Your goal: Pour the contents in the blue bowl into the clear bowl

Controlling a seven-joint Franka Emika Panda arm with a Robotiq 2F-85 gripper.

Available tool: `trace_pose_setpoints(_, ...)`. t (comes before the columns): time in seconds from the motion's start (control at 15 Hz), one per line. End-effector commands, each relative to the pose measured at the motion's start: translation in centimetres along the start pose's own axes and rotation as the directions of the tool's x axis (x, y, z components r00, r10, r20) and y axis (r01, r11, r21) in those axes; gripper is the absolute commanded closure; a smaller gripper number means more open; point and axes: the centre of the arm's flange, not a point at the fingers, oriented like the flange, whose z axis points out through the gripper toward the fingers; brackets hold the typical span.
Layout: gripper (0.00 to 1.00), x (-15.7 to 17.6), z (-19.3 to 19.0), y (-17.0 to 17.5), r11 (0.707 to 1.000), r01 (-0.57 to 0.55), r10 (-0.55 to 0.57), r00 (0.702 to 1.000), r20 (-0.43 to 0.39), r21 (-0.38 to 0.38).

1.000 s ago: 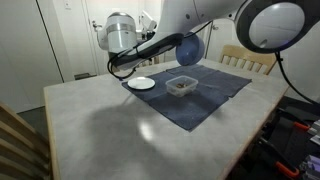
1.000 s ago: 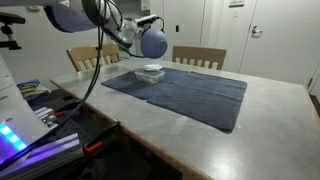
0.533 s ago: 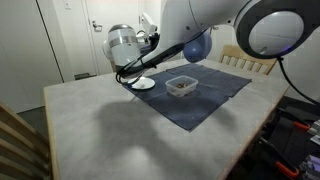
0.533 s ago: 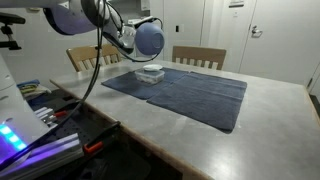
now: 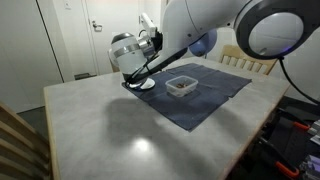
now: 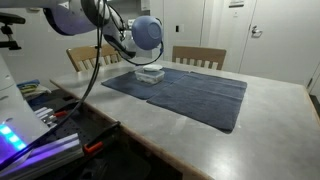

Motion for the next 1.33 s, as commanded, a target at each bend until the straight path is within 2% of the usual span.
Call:
trace_pose_setpoints(0.0, 0.99, 1.4, -5.8, 4.5, 1.0, 0.008, -0.007, 0.998, 0.068, -0.01)
trace_pose_setpoints(0.67, 0.99, 0.6, -6.3, 4.7, 0.999, 0.003, 0.002, 0.995, 0.096, -0.049)
trace_pose_setpoints(1.0, 0.99, 0.7, -4.4, 5.3, 0.999, 0.037, -0.037, 0.999, -0.015, -0.006)
trace_pose_setpoints(1.27, 0.99, 0.0, -2.6, 5.7, 0.997, 0.058, -0.052, 0.991, -0.126, 0.042)
